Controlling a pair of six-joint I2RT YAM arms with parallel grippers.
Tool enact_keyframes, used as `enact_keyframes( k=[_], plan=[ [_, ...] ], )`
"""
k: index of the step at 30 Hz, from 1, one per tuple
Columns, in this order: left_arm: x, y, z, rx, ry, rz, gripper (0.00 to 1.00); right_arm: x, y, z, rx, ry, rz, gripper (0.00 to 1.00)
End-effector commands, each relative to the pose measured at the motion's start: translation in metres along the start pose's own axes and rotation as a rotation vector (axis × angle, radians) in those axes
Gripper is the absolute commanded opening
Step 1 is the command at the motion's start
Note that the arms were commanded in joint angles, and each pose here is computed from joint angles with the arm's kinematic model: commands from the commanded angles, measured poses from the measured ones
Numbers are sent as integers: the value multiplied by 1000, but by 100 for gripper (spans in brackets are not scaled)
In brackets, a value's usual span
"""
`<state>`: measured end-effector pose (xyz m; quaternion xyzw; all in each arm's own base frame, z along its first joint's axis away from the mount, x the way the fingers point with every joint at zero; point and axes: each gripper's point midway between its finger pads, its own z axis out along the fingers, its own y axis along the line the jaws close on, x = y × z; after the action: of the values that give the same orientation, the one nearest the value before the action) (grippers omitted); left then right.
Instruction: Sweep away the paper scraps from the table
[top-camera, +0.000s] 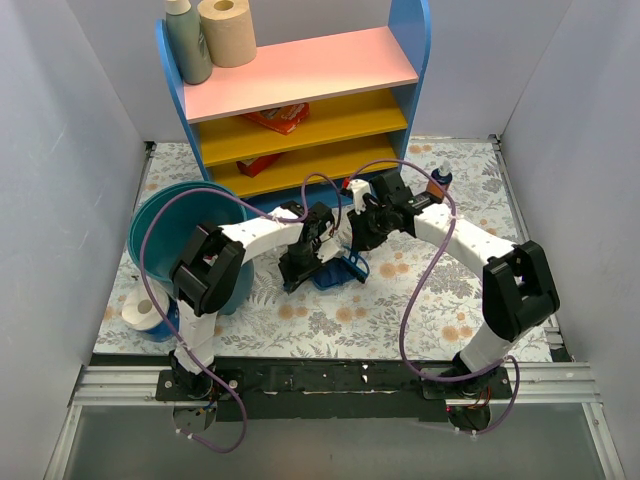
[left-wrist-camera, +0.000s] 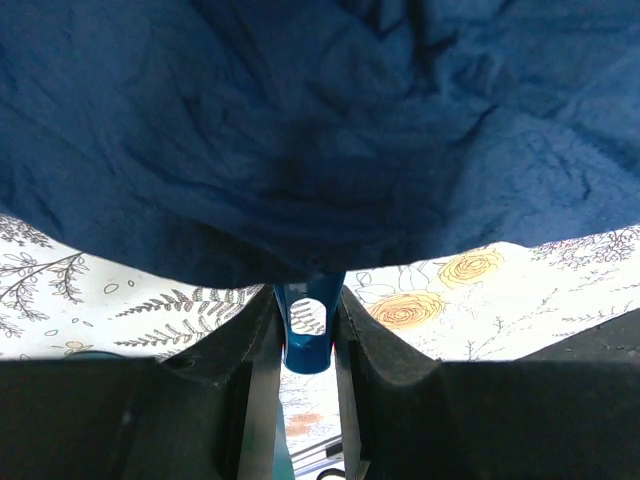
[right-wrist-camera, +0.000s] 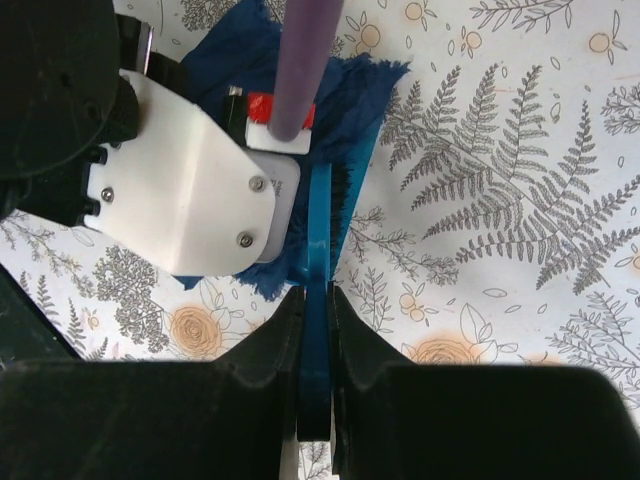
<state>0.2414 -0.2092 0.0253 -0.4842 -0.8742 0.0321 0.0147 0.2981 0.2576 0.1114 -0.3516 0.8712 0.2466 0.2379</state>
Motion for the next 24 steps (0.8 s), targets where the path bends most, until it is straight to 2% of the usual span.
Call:
enact_keyframes(
  k=[1,5,17,24],
  plan=[
    [-20,6,-6,-13,-68,-1,0,-6,11,-14,-26,-47,23,1],
    [-22,7,-8,-20,-105,13,0,-11,9,-24,5,-71,2,1],
    [-37,10,-24,-31,-291,56,0,6,-20,-60,178,-10,-110,1],
    [-48,10,-34,-34,-350,67,0,2,-29,-81,233,-18,-149,1]
  ],
)
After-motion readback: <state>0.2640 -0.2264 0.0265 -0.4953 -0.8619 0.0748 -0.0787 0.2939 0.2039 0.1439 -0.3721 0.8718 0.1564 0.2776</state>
